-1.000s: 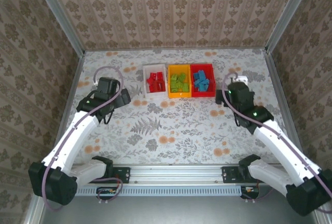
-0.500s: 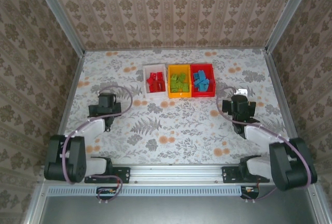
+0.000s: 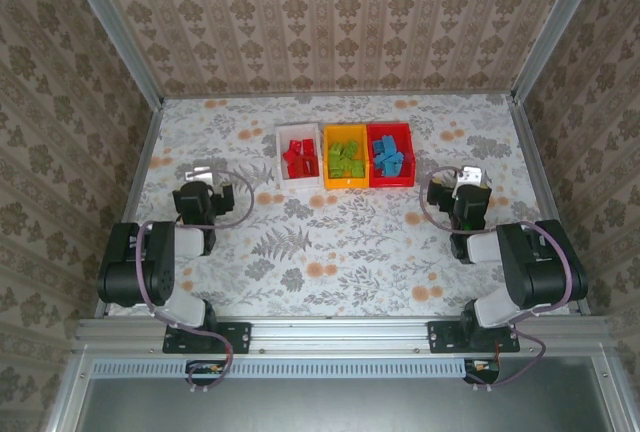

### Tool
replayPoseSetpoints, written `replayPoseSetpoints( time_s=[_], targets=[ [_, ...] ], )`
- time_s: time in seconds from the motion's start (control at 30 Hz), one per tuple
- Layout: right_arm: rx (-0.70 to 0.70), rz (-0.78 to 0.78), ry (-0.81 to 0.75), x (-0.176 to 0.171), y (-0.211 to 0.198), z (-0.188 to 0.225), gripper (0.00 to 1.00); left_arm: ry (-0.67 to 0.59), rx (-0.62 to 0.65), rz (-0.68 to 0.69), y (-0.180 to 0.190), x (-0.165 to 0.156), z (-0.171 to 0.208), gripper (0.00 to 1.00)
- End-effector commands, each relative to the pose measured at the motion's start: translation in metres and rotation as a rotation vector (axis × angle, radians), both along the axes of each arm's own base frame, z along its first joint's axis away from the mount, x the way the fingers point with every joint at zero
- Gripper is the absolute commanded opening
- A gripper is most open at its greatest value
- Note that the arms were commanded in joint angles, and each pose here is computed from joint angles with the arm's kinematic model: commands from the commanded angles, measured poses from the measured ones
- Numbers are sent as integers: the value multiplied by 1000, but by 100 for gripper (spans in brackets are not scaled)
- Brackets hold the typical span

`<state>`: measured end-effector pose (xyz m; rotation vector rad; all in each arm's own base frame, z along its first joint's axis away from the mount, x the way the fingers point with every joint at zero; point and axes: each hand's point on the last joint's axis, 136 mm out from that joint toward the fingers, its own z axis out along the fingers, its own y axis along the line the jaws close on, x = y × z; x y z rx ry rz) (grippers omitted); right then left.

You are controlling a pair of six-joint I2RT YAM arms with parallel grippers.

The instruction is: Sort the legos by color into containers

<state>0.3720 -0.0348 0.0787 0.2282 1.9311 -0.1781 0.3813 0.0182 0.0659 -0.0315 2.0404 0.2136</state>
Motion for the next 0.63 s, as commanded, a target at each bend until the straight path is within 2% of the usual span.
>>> replayPoseSetpoints(
  time_s=[0.0, 0.6],
  targets=[
    [6, 3, -72, 18, 2, 22, 100, -128, -8, -7, -1, 14, 31, 100],
    [-15, 53, -55, 21, 13, 22, 100, -128, -7, -7, -1, 14, 30, 100]
  ],
)
